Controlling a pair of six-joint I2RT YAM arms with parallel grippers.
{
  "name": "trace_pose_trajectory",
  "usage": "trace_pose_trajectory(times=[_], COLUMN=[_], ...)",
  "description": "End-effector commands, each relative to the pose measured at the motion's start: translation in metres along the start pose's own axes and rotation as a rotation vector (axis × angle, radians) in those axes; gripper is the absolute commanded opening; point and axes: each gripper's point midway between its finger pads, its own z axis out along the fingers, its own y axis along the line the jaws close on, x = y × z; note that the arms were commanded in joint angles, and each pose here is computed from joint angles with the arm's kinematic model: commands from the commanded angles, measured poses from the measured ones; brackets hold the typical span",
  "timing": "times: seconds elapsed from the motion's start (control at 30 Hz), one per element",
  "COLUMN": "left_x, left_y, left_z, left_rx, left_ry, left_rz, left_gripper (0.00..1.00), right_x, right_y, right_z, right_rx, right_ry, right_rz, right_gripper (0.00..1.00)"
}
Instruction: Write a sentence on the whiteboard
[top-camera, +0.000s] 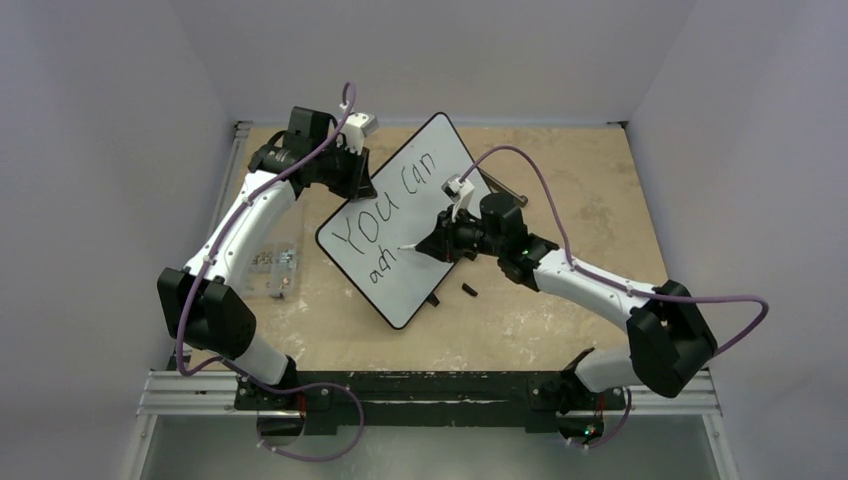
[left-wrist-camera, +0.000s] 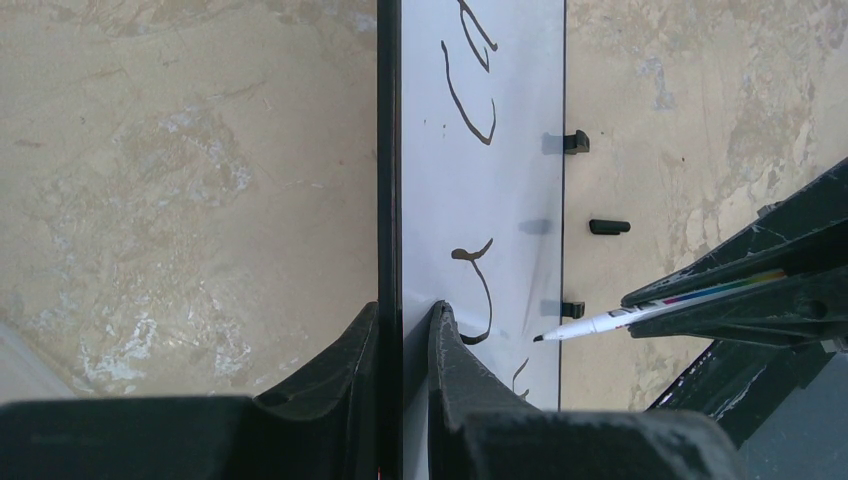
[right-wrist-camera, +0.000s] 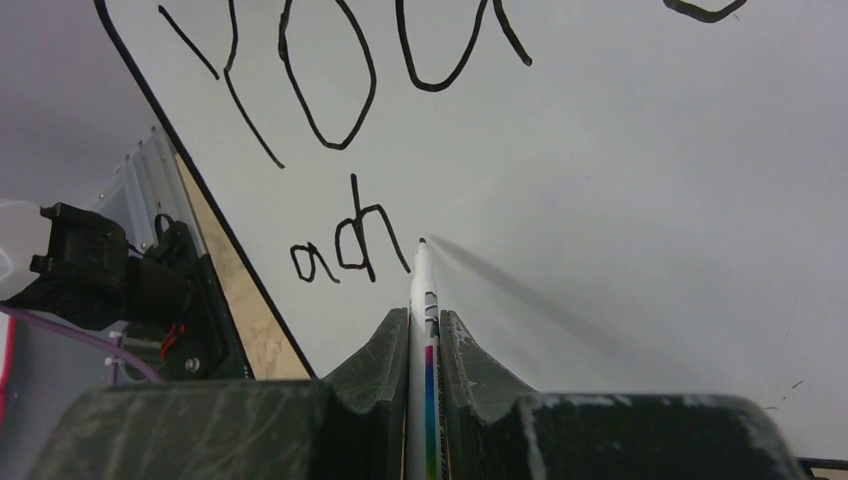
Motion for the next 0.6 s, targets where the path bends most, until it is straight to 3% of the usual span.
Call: trace_pose_trajectory(times=[0.0, 0.57], left_x=[-0.003, -0.003], left_y=[0.042, 0.041], left_z=[-0.008, -0.008], left_rx=[-0.217, -0.218], left_ry=[0.006, 0.008], left_rz=[0.140, 0.141], left_gripper=[0.00, 0.00], right_x=[-0.025, -0.032], right_y=[0.012, 0.012], right_z=[0.005, 0.019], right_rx=[-0.044, -0.052], right_ry=[-0.047, -0.052], right_rz=[-0.059, -0.046], right_gripper=[0.00, 0.00])
